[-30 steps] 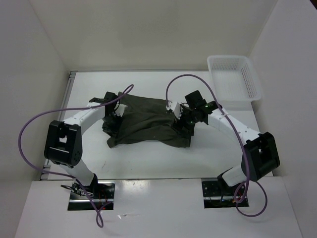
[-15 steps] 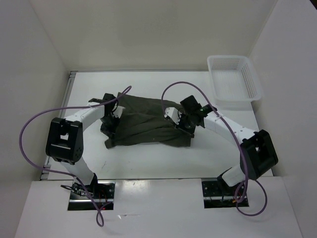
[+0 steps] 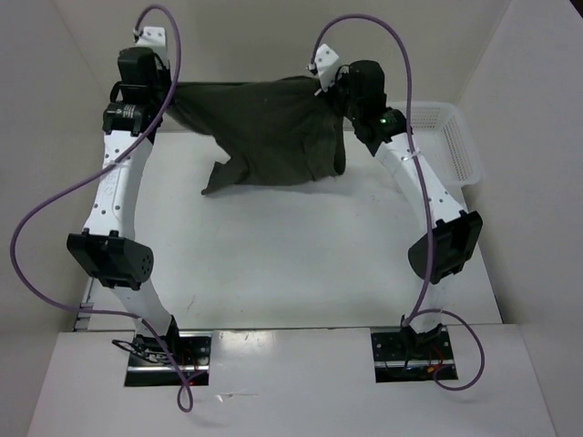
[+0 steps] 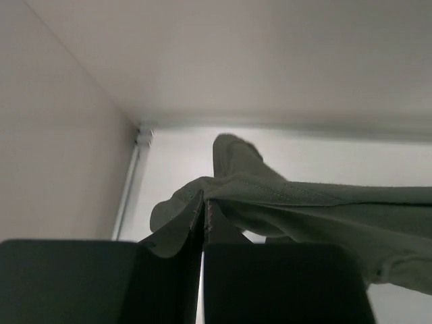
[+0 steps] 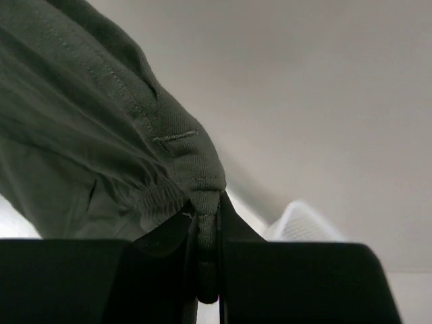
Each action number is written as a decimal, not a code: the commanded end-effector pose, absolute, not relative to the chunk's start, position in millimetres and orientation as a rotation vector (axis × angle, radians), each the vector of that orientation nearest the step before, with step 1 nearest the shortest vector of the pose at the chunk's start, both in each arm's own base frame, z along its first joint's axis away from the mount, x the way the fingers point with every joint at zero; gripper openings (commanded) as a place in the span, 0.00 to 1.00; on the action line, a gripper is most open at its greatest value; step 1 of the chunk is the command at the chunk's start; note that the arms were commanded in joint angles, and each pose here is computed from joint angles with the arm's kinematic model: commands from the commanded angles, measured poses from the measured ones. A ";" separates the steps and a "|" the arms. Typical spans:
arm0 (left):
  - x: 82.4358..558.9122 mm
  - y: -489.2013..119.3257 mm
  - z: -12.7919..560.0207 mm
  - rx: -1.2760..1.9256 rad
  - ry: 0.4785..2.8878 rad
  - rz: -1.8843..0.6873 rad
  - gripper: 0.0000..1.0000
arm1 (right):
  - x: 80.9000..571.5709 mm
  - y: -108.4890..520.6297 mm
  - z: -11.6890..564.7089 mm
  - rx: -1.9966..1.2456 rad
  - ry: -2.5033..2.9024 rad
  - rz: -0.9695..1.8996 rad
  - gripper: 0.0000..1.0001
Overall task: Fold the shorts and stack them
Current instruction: Flatten the shorts out
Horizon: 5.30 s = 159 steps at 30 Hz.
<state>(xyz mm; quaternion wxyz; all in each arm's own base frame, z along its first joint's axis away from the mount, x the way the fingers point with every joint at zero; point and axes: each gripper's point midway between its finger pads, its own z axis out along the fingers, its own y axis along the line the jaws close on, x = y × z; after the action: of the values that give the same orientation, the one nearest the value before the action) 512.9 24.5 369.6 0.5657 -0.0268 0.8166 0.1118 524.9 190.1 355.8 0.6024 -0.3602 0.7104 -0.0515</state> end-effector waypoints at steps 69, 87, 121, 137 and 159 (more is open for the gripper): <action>305.6 51.5 11.4 0.004 2.914 0.297 0.00 | 201.0 190.9 -9.5 -2.163 1.949 0.087 0.29; 372.0 28.7 88.1 -0.042 2.697 -0.136 0.59 | 251.7 240.1 73.1 -1.959 1.760 0.045 0.28; 440.6 -9.6 43.5 0.126 2.683 -0.060 0.00 | 208.5 210.2 4.4 -2.163 1.816 0.202 0.00; 435.7 24.0 55.5 0.048 2.697 0.095 0.04 | 164.8 169.5 -10.3 -2.621 1.583 0.138 0.00; 495.1 -15.9 139.0 0.139 2.451 -0.087 0.63 | 378.6 273.5 239.6 -1.125 1.678 0.290 0.70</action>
<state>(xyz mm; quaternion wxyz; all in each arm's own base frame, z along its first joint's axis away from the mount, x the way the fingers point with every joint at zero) 446.4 -0.5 73.8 0.2341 0.0338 0.9714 -0.0198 346.2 267.8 235.2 0.5044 -0.5482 0.6619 0.0833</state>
